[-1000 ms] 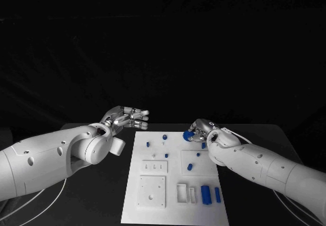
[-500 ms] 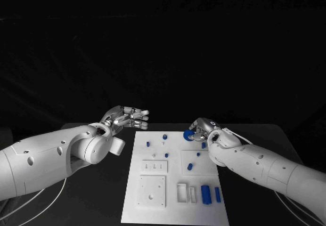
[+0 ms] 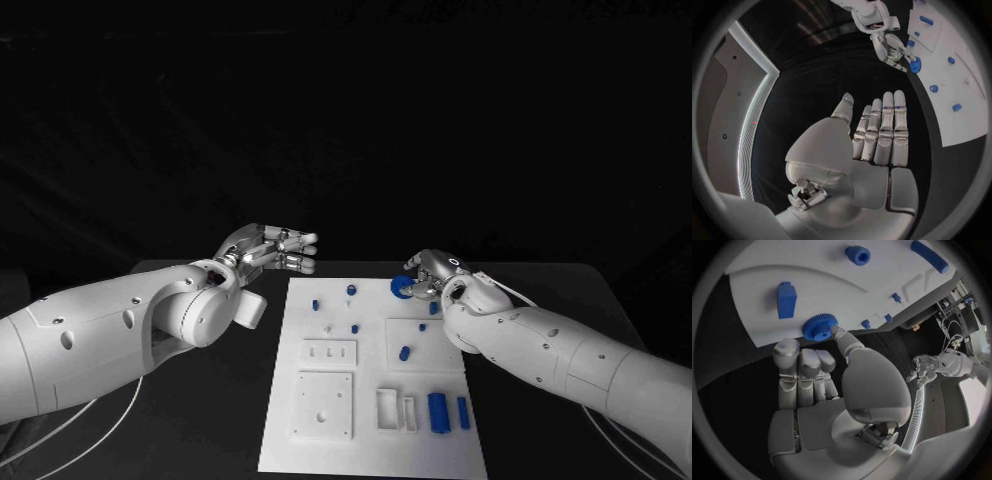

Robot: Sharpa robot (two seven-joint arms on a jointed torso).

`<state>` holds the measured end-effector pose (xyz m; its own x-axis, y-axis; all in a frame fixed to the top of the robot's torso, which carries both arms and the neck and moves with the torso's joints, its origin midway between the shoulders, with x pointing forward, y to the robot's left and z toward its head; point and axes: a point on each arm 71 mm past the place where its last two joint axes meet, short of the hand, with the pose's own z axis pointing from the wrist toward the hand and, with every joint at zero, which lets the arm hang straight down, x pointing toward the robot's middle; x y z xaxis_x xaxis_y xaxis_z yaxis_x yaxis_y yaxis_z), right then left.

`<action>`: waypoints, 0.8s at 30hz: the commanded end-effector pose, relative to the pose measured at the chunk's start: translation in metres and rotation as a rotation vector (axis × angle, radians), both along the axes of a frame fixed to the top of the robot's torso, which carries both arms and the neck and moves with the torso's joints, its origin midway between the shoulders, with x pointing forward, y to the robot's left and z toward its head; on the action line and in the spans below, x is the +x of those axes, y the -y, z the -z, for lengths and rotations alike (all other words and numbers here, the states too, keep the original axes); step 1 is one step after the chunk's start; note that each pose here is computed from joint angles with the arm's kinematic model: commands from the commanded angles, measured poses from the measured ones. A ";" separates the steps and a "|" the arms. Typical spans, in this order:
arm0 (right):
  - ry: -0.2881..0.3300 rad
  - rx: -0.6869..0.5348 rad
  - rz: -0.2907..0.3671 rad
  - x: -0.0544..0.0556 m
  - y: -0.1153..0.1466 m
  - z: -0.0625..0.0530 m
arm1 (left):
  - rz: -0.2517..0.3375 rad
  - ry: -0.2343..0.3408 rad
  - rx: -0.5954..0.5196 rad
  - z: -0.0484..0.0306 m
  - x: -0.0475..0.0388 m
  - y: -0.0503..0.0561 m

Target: Assemble the parts on the task board

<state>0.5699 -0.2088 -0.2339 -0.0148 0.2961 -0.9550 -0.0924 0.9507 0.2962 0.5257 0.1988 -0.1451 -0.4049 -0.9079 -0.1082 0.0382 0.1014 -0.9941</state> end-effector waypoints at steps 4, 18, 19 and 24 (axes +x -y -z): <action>-0.051 -0.019 -0.011 0.000 -0.002 0.008 | 0.022 0.010 -0.006 -0.0012 -0.0010 0.003; -0.081 -0.032 -0.018 0.002 -0.004 0.013 | 0.026 0.011 -0.007 -0.0016 -0.0014 0.004; -0.083 -0.032 -0.020 0.002 -0.004 0.013 | 0.026 0.011 -0.007 -0.0016 -0.0014 0.004; -0.083 -0.031 -0.024 0.002 -0.004 0.013 | 0.026 0.010 -0.007 -0.0016 -0.0015 0.004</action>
